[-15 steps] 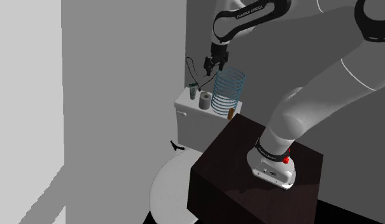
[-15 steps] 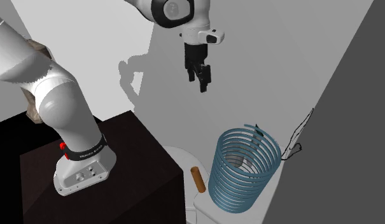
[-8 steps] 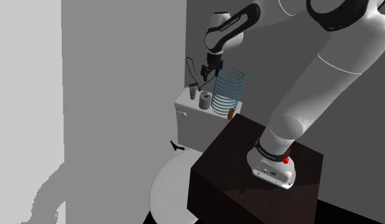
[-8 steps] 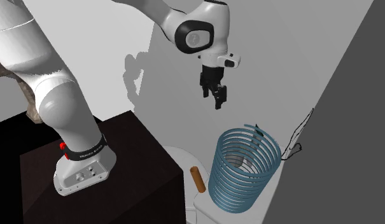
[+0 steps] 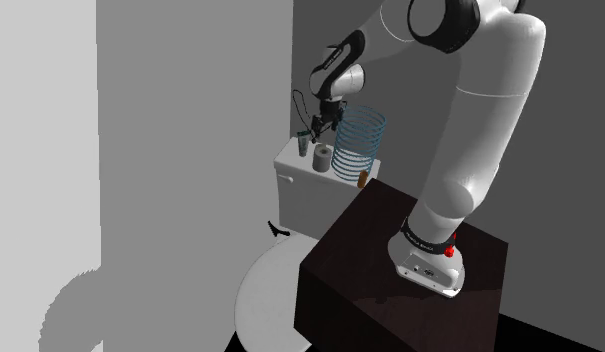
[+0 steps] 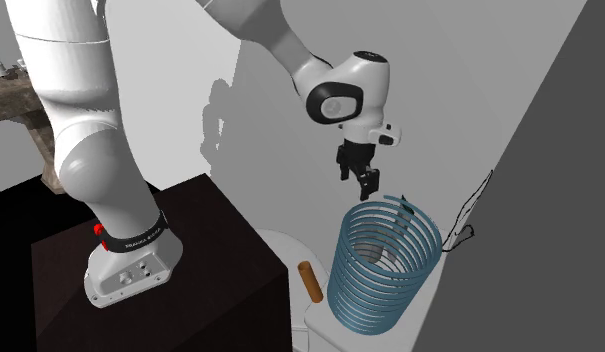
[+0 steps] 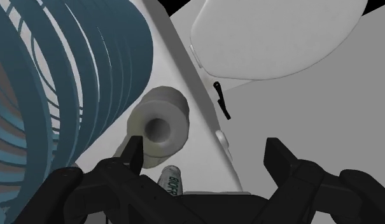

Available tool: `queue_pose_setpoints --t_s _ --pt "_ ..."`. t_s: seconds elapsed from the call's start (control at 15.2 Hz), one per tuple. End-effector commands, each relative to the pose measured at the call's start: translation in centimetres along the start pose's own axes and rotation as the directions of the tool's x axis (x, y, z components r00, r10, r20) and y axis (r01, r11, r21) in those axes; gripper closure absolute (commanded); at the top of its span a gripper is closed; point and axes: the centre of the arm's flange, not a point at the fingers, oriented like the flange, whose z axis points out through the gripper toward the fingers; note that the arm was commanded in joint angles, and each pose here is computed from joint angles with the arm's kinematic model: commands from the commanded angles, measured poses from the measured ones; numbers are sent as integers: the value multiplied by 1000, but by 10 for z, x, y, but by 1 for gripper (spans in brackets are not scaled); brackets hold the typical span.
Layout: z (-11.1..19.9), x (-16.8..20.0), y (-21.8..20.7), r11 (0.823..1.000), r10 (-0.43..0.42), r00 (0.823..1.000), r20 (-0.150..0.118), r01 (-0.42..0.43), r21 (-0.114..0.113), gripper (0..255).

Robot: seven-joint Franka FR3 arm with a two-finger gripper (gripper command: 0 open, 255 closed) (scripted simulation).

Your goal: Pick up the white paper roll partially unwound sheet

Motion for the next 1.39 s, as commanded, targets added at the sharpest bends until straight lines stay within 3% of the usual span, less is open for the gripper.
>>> queue_pose_setpoints --t_s 0.0,0.73,1.32 --pt "21 13 7 1000 2 1000 4 -2 2 0" --pt "141 83 53 1000 11 1000 25 -11 12 0" --pt "181 83 52 1000 11 1000 25 -11 12 0"
